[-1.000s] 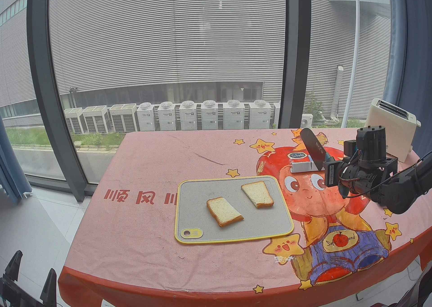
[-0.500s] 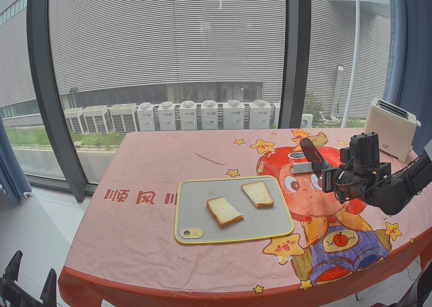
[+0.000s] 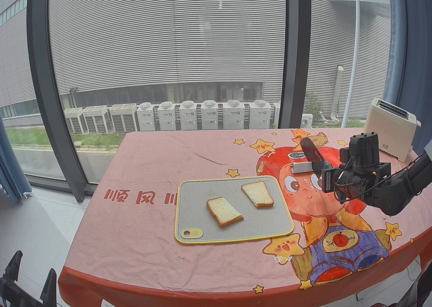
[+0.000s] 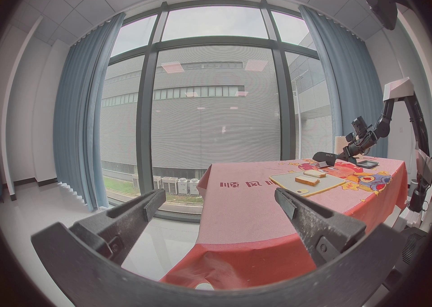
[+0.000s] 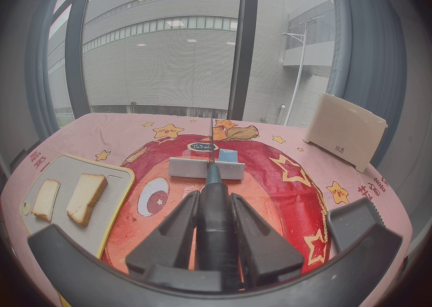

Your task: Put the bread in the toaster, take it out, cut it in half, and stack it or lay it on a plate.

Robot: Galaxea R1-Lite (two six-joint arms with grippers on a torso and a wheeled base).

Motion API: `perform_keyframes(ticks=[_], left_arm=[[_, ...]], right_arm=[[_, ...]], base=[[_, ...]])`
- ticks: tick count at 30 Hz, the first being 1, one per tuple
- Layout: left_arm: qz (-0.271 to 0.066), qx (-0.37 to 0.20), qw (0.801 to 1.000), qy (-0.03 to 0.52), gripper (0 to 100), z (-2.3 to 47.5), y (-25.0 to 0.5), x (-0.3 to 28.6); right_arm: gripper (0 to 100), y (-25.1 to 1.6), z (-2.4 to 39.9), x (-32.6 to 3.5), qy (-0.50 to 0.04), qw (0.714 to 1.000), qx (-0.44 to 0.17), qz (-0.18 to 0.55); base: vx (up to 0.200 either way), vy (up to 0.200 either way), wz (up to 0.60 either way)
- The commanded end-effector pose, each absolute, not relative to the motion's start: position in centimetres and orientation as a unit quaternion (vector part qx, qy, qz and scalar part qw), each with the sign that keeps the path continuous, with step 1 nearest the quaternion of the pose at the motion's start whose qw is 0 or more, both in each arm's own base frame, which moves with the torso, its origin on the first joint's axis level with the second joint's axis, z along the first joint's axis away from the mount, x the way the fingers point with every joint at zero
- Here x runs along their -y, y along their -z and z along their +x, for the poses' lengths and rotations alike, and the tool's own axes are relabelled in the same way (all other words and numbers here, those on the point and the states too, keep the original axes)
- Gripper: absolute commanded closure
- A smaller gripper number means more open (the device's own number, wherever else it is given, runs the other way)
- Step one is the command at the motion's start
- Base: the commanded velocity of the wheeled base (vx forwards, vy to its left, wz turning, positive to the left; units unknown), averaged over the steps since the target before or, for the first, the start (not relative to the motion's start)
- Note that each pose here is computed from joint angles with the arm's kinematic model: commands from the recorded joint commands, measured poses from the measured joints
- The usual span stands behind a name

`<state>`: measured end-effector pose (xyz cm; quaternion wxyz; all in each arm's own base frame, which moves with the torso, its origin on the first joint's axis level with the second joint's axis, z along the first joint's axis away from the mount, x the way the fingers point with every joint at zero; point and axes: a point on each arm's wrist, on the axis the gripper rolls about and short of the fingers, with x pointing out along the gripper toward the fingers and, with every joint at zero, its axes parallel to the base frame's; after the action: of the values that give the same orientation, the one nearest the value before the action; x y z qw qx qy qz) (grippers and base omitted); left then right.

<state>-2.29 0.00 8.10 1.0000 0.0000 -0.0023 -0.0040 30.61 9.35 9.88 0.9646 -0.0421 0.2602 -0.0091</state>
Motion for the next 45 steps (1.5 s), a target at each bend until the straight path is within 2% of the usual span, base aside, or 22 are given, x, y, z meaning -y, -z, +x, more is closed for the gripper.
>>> perform_keyframes(ticks=[1, 10, 19, 29, 45], left_arm=[[0.0, 0.002, 1.0, 0.004, 0, -2.3, -7.6, 0.0], [0.0, 0.002, 1.0, 0.005, 0, -2.3, -7.6, 0.0], [0.0, 0.002, 1.0, 0.005, 0, -2.3, -7.6, 0.0], [0.0, 0.002, 1.0, 0.005, 0, -2.3, -7.6, 0.0], [0.0, 0.002, 1.0, 0.005, 0, -2.3, -7.6, 0.0]], right_arm=[[100, -10.8, 30.1, -9.3, 0.007, 0.968, -0.248, -0.038], [100, -11.7, 28.3, -8.8, 0.005, 0.97, -0.241, -0.036], [100, -10.8, 25.8, -8.8, 0.001, 0.964, -0.263, -0.049], [100, -11.4, 25.7, -8.9, 0.001, 0.969, -0.242, -0.044], [100, -10.3, 25.0, -8.9, -0.002, 0.963, -0.263, -0.052]], base=[[0.0, 0.0, 0.0], [0.0, 0.0, 0.0], [0.0, 0.0, 0.0], [0.0, 0.0, 0.0], [0.0, 0.0, 0.0]])
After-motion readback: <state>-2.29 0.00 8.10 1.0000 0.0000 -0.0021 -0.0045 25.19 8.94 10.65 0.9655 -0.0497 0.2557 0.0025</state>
